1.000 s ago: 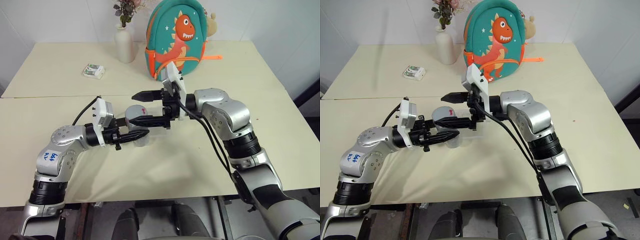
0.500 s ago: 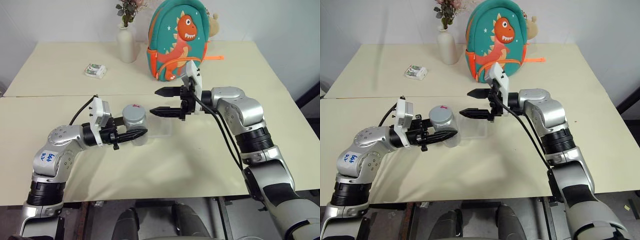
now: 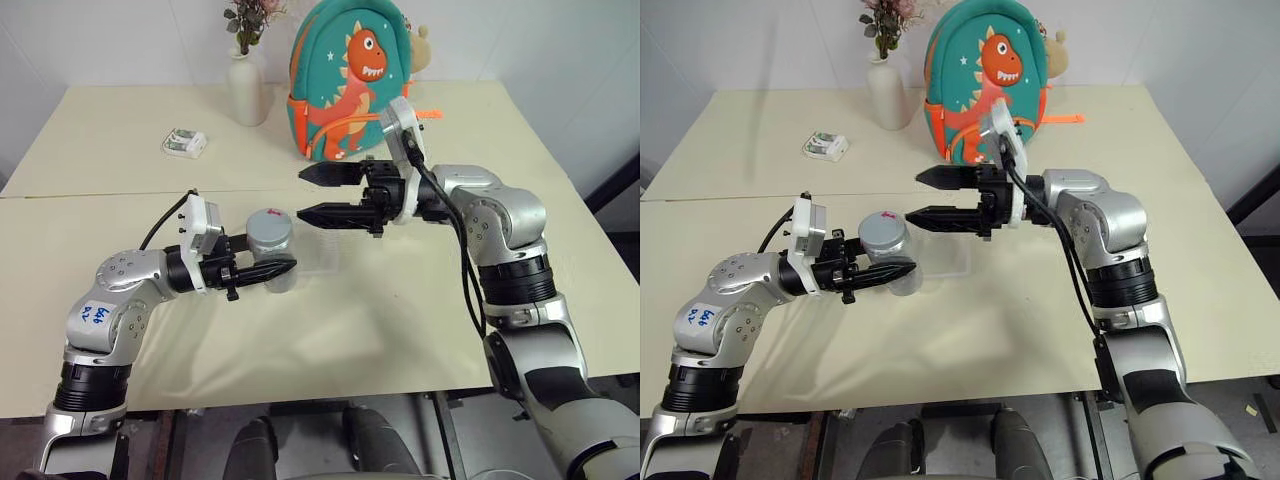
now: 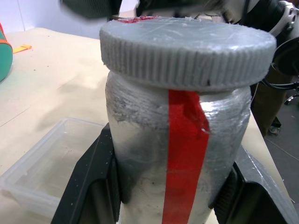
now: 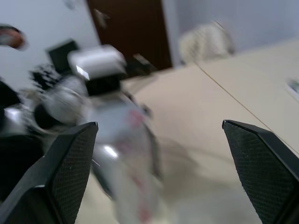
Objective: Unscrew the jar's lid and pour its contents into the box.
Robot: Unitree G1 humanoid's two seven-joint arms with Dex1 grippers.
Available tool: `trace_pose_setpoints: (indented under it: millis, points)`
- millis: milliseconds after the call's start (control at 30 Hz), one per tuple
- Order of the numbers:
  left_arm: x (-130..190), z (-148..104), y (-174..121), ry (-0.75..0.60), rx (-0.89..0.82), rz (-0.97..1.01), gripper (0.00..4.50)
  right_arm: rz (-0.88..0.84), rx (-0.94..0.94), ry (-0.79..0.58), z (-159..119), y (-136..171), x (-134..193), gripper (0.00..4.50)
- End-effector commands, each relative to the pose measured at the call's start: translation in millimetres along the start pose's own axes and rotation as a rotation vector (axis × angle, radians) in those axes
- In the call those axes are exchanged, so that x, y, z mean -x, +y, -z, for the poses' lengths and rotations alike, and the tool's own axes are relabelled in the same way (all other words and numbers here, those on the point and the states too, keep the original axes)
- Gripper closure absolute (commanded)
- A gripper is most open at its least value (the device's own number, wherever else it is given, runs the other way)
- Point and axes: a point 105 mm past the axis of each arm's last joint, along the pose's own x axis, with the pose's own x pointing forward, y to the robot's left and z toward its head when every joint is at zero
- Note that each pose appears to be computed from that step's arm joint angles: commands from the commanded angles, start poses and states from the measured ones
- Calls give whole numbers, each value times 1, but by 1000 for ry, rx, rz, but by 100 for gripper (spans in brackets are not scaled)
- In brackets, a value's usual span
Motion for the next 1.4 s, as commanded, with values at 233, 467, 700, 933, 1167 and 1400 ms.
trace_pose_setpoints:
  millis: [233,467,700,933,1167,1400]
  points:
    - [-1,-10,-4,-21,-41,21,253,-21,28,67,11,18,-39,1]
    - [-3,-10,-4,-23,-39,24,253,15,63,88,14,13,-46,1]
    - [-3,-10,-4,-25,-39,24,253,80,80,85,10,-2,-36,1]
    - [-3,-9,-4,-26,-39,24,253,111,78,89,9,-11,-21,1]
    - [-2,-9,-4,-25,-41,24,253,136,71,89,7,-17,-7,1]
    - [-2,-10,-4,-21,-43,27,253,157,61,100,10,-21,4,1]
